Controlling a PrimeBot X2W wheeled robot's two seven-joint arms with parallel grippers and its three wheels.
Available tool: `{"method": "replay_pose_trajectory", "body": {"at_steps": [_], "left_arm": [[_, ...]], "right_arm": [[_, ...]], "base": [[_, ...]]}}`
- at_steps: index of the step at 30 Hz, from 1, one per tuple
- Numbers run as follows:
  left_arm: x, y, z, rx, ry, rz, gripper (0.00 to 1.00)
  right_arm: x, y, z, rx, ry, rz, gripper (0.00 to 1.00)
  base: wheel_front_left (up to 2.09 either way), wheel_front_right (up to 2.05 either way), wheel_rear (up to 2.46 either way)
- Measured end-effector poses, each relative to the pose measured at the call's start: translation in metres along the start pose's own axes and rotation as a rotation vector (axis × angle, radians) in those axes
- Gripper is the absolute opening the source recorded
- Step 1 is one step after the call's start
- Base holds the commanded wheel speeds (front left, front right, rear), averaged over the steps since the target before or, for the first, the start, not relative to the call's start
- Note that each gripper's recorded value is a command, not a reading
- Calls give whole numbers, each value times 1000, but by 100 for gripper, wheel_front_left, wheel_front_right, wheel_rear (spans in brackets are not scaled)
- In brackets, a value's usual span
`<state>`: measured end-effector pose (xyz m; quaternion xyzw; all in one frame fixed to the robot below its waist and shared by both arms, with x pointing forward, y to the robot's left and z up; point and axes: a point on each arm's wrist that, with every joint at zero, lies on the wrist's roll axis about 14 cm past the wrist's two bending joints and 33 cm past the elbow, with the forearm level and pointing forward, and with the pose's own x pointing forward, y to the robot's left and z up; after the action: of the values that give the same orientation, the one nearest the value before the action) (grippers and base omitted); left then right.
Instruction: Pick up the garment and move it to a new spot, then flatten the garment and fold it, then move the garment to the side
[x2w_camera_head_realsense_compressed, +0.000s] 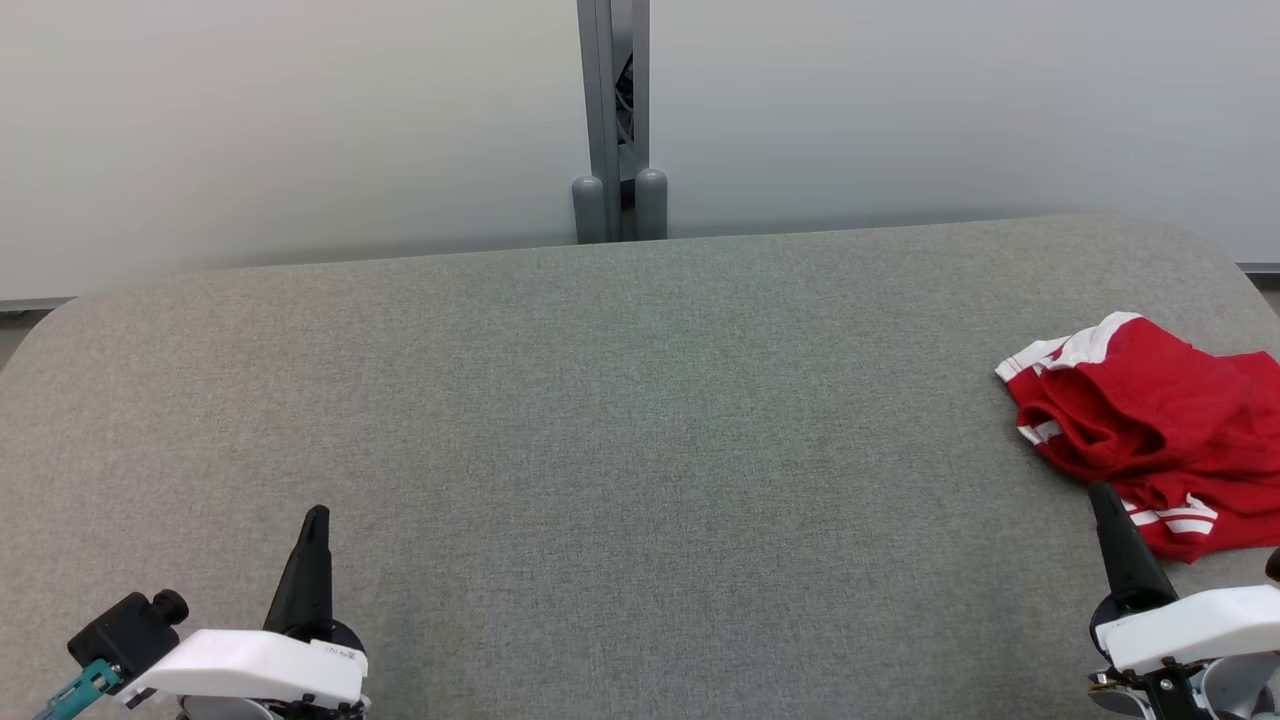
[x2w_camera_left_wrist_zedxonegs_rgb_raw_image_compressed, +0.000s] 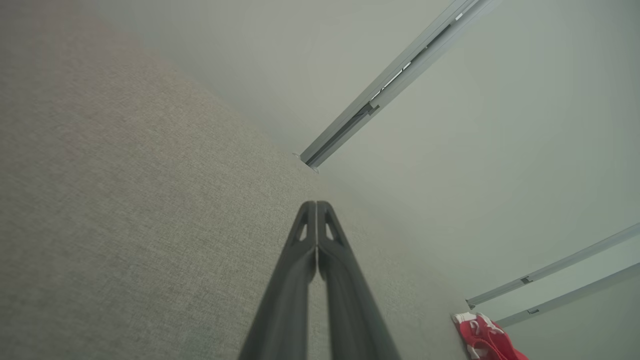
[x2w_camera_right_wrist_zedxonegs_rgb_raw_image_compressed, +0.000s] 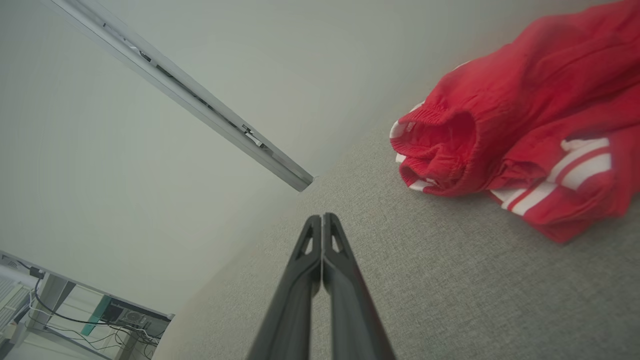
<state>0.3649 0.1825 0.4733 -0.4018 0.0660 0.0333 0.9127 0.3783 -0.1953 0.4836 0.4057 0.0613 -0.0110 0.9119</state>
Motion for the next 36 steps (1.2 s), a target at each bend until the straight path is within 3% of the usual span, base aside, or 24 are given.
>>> {"method": "replay_pose_trajectory", "body": {"at_steps": [36], "left_arm": [[9,-14,2,-378,-7,-46,0]], "right_arm": [[5,-4,16,374,-23,23,0]], "base": [[0,0,0]]}}
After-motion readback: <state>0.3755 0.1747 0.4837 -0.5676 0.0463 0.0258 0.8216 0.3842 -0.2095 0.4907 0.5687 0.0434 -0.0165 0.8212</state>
